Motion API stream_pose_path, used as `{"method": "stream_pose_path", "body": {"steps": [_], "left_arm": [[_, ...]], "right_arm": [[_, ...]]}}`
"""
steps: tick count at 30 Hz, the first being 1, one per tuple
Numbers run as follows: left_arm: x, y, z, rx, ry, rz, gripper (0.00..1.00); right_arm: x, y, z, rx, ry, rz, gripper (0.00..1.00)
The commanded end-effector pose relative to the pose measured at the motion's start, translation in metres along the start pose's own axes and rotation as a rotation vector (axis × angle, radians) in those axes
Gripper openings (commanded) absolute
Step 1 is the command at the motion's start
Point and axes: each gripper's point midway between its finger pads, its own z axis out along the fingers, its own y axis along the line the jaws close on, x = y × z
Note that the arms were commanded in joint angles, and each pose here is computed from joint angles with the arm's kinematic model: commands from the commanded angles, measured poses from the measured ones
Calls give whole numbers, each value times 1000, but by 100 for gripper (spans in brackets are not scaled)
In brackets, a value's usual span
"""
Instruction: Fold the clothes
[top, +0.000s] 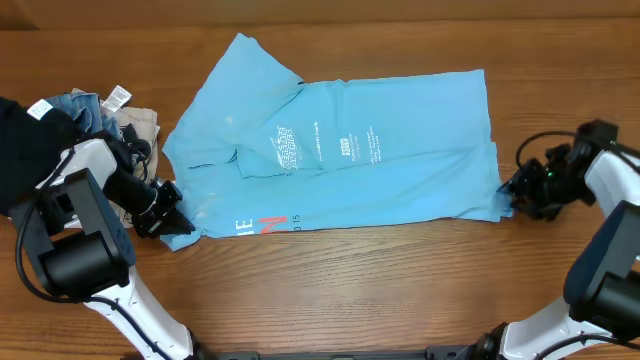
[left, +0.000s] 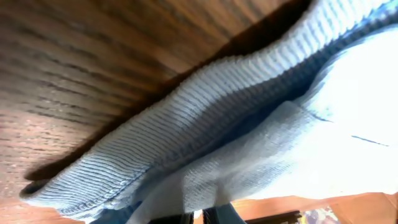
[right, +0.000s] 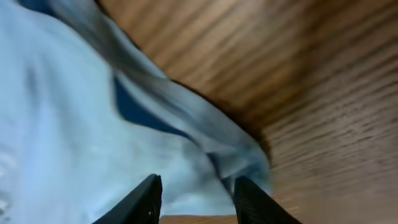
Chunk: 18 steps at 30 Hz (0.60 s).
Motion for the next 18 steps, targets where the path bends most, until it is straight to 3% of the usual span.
{"method": "stream_pose_path", "body": {"steps": [1,6,13,18], "left_arm": [[-11,1,-1,-17,-25,35,10],[-10,-2,0,-23,-24,47,10],[-12,-5,1,-26,-32,61,11],[-12,-5,1,-26,-32,60,10]], "right_arm": [[10,-3,9,-7,4,11,40],[16,8,14,-65,19,-57,32],[14,1,14,-25,10,-63,4],[-3,-24,4,48,-49,48,4]]}}
